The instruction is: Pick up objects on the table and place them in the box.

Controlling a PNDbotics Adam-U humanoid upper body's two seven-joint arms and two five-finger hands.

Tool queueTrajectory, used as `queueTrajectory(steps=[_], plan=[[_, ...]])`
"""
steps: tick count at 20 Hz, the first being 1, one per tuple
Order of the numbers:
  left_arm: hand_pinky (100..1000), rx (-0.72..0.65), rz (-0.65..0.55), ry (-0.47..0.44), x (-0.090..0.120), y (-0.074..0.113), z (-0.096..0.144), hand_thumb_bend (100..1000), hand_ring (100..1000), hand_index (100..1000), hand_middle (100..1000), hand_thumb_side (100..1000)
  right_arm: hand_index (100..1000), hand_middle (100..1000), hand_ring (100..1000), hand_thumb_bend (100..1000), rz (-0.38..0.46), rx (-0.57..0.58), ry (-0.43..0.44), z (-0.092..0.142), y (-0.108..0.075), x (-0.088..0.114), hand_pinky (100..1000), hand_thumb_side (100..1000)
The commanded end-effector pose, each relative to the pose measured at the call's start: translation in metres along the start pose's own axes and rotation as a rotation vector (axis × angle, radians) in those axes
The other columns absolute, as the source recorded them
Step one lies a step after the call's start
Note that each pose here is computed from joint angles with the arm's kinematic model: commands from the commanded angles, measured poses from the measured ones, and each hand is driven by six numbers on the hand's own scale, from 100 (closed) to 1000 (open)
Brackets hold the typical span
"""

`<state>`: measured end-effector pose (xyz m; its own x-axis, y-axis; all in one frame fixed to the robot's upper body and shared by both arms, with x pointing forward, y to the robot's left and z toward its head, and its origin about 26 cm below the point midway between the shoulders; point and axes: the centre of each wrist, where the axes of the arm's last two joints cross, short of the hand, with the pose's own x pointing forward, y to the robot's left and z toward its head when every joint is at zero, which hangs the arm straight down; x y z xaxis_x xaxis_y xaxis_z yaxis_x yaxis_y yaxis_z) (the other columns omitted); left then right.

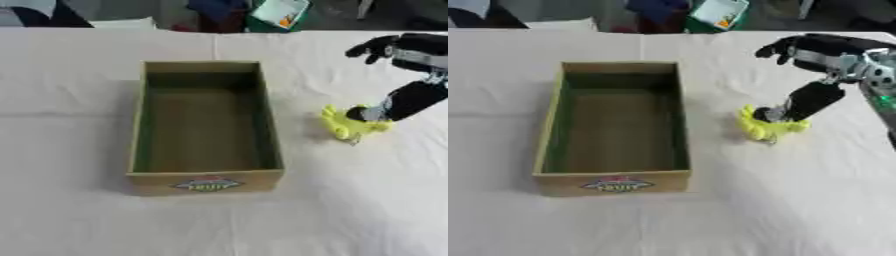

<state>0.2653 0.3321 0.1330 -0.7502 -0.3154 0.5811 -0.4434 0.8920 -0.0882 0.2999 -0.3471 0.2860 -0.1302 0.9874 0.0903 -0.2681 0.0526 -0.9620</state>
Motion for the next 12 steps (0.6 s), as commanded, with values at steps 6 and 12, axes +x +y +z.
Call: queueTrajectory(steps=[6,12], plan=[[374,-0.024,-0.006,-0.034,0.006,0.002,-0.007,100,455,636,558,552,1000,926,832,201,-0.060,0.057,0.104,-0.010,0.001,-0.019,934,384],[373,-0.024,-0.006,-0.034,0.006,0.001,-0.008,100,455,635,559,547,1000,952,864,541,-0.070,0.093,0.188,-0.021,0.013,-0.035,950,342]])
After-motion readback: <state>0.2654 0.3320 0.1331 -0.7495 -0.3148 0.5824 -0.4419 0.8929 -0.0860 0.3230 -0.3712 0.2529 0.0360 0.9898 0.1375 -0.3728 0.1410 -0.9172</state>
